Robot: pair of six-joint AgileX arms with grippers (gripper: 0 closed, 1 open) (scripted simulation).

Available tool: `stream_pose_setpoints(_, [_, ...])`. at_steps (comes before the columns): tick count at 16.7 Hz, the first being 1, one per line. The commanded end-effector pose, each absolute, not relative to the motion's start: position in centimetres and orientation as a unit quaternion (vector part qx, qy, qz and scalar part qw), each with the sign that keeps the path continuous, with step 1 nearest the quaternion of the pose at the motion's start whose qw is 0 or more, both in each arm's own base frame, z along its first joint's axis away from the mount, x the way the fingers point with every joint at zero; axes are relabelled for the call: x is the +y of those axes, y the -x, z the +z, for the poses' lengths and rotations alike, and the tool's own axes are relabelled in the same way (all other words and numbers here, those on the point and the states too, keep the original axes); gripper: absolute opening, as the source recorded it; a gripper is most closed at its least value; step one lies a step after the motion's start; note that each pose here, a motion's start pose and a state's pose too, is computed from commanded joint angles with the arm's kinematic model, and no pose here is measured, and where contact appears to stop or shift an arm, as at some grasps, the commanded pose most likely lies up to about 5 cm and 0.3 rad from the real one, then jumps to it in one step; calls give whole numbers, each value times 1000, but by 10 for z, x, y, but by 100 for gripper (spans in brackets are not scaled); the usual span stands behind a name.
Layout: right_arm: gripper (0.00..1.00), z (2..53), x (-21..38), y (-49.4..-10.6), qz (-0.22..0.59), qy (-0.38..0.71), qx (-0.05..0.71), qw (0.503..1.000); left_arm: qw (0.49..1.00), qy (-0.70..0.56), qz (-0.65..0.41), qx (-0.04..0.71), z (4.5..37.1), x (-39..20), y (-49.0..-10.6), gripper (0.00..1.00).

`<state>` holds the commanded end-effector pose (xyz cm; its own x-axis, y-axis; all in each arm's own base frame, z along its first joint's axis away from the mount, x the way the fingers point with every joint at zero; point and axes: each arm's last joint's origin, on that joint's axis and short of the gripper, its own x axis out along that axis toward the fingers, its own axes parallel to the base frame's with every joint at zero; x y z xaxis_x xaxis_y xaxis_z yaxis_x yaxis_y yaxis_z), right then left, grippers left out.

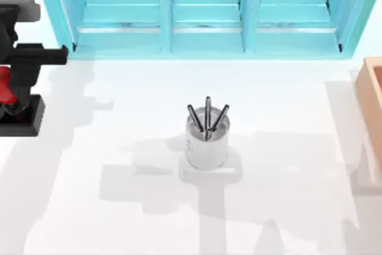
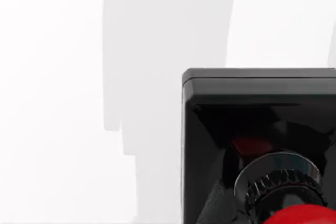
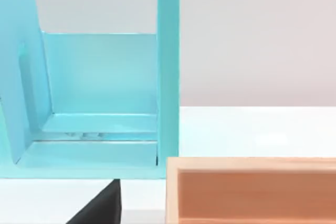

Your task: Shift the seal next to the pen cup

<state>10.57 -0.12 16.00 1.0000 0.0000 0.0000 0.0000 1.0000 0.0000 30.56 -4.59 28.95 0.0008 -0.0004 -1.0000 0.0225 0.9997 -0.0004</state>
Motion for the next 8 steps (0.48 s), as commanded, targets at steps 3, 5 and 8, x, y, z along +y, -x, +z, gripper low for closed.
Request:
stream_pose_setpoints(3, [100, 160, -1, -106, 0, 0, 0, 1000, 706, -7, -7, 709, 287, -50, -309, 0])
stream_pose_setpoints(5, [100, 160, -1, -106, 0, 0, 0, 1000, 705, -7, -6, 709, 284, -68, -315, 0])
stream_pose_setpoints(8, [100, 160, -1, -106, 0, 0, 0, 1000, 704, -9, -7, 710, 275, -115, -325, 0])
